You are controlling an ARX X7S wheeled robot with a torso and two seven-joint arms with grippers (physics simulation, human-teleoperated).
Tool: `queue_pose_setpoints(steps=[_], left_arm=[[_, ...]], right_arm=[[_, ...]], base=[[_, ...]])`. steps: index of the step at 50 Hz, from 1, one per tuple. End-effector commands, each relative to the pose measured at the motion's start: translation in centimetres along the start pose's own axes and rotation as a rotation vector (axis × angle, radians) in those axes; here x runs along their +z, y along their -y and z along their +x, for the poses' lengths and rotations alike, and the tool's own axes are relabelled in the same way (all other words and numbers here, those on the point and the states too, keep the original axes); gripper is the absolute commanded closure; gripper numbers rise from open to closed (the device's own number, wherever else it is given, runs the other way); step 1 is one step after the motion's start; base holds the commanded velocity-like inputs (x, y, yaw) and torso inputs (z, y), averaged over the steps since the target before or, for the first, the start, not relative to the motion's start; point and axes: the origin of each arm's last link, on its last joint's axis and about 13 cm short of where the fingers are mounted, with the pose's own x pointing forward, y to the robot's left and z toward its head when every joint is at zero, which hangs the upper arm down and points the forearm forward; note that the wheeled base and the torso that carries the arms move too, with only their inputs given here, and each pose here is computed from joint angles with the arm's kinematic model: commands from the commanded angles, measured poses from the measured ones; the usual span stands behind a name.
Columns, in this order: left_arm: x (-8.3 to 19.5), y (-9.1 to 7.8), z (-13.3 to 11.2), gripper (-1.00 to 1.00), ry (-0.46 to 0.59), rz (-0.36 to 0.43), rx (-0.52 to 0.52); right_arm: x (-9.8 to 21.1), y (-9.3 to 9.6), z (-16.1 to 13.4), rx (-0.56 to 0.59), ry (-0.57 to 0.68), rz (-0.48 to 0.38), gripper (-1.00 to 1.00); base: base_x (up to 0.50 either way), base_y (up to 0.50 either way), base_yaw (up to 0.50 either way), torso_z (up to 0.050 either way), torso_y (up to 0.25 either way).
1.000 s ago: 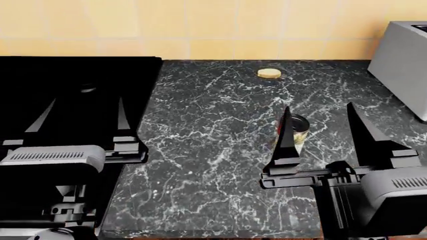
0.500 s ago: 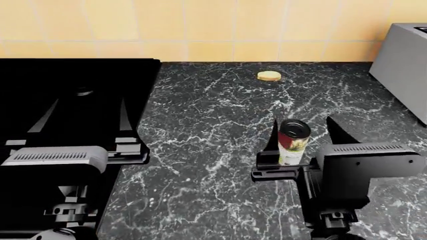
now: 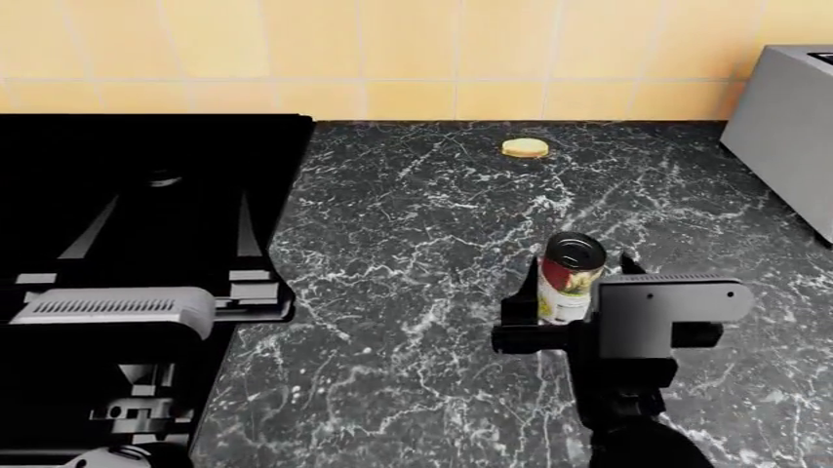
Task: Pick the canned food and jello cup from the counter and place them in the cabinets closest to them.
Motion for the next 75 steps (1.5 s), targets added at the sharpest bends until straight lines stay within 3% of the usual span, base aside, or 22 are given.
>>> queue_pose_setpoints(steps=[1, 32, 33, 44, 47, 50, 55, 58, 60, 61, 63, 64, 65, 67, 69, 75], left_arm=[[-0.1, 0.1, 0.0, -1.0, -0.001, 0.002, -0.005], [-0.3, 0.3, -0.2, -1.0, -0.007, 0.008, -0.022], [-0.3, 0.3, -0.2, -1.0, -0.007, 0.008, -0.021], [-0.4, 0.2, 0.0, -1.0, -0.012, 0.007, -0.006], [-0.8, 0.3, 1.0, -1.0, -0.076, -0.003, 0.055], [-0.9, 0.5, 4.2, -1.0, -0.151, -0.072, 0.15], [-1.4, 1.9, 12.7, -1.0, -0.255, -0.115, 0.27], [-2.8, 2.5, 17.2, -1.0, -0.344, -0.185, 0.258], [-3.8, 2.9, 20.0, -1.0, -0.37, -0.186, 0.207], [-4.0, 3.0, 21.2, -1.0, -0.363, -0.165, 0.196], [-2.7, 3.7, 24.0, -1.0, -0.252, -0.1, 0.171], [-3.1, 3.9, 24.4, -1.0, -0.255, -0.062, 0.158], [-5.9, 3.4, 23.0, -1.0, -0.387, 0.008, 0.173], [-6.6, 3.3, 22.5, -1.0, -0.411, 0.075, 0.164], [-7.1, 3.4, 22.2, -1.0, -0.408, 0.119, 0.15], [-7.2, 3.1, 22.1, -1.0, -0.403, 0.066, 0.135]], right_arm=[[-2.4, -0.2, 1.6, 0.01, -0.091, 0.041, -1.0], [-5.7, -0.1, 3.4, -0.002, -0.251, 0.08, -1.0], [-5.7, -0.2, 3.4, -0.004, -0.257, 0.078, 1.0], [-5.4, -0.1, 3.1, -0.015, -0.253, 0.071, 1.0], [-4.5, 0.1, 2.7, -0.017, -0.228, 0.071, 1.0], [-2.3, 0.4, 2.2, -0.017, -0.163, 0.069, 1.0], [3.0, 1.5, 1.3, -0.028, -0.042, 0.045, 1.0], [5.1, 2.2, 1.3, -0.02, -0.014, 0.045, 1.0], [6.2, 2.5, 1.3, -0.016, -0.007, 0.042, 1.0], [6.8, 2.7, 1.4, -0.016, -0.006, 0.034, 1.0], [8.0, 3.0, 1.6, -0.006, -0.006, 0.029, 1.0], [8.6, 3.2, 1.8, 0.014, -0.008, 0.038, 1.0], [9.2, 3.4, 2.2, 0.024, -0.012, 0.047, 1.0], [10.8, 4.3, 2.9, -0.05, -0.028, 0.057, 1.0], [12.4, 4.1, 2.7, 0.067, -0.035, 0.072, 1.0], [16.8, 4.2, 3.6, 0.121, 0.013, 0.057, 1.0]], base=[[0.0, 0.0, 0.0, 0.0, 0.0], [0.0, 0.0, 0.0, 0.0, 0.0], [0.0, 0.0, 0.0, 0.0, 0.0], [0.0, 0.0, 0.0, 0.0, 0.0], [0.0, 0.0, 0.0, 0.0, 0.0], [0.0, 0.0, 0.0, 0.0, 0.0], [0.0, 0.0, 0.0, 0.0, 0.0], [0.0, 0.0, 0.0, 0.0, 0.0], [0.0, 0.0, 0.0, 0.0, 0.0], [0.0, 0.0, 0.0, 0.0, 0.0], [0.0, 0.0, 0.0, 0.0, 0.0], [0.0, 0.0, 0.0, 0.0, 0.0], [0.0, 0.0, 0.0, 0.0, 0.0], [0.0, 0.0, 0.0, 0.0, 0.0], [0.0, 0.0, 0.0, 0.0, 0.0], [0.0, 0.0, 0.0, 0.0, 0.0]])
